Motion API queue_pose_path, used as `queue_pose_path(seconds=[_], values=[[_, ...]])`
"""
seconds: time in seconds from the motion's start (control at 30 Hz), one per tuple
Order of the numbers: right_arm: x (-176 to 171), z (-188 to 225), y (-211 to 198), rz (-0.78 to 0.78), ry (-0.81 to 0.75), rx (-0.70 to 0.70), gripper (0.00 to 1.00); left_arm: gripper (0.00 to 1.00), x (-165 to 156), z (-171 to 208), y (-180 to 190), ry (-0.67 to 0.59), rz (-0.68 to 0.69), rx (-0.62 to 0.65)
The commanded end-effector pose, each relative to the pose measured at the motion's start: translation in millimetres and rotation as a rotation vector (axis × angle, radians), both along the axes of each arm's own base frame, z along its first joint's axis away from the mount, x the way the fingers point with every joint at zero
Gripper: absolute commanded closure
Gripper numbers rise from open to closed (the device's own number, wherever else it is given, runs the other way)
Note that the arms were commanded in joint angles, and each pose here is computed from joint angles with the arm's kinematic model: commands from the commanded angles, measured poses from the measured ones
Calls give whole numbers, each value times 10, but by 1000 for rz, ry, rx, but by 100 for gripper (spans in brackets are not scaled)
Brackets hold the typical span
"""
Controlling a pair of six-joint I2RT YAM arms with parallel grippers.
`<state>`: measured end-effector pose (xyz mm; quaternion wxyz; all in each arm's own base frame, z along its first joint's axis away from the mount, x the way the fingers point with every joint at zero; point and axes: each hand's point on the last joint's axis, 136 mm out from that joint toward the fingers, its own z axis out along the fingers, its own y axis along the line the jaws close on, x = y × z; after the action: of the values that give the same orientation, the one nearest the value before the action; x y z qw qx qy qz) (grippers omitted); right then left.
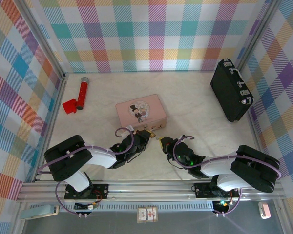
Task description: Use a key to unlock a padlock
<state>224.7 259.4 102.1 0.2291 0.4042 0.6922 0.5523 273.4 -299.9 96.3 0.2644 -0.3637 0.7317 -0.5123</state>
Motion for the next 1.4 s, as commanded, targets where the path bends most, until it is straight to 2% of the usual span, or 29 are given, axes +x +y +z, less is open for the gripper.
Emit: queue_pose_path(seconds=[0.0,0.8,1.37], values=[[34,51,-34,-19,-24,-3,100,99,35,648,-261,-119,-39,-184],[41,88,58,10,-38,11,100,98,-16,599,-373,-103,-66,-176],[133,62,181,84,-50,-5,100,99,-101,614,-598,-85,-163,-174]])
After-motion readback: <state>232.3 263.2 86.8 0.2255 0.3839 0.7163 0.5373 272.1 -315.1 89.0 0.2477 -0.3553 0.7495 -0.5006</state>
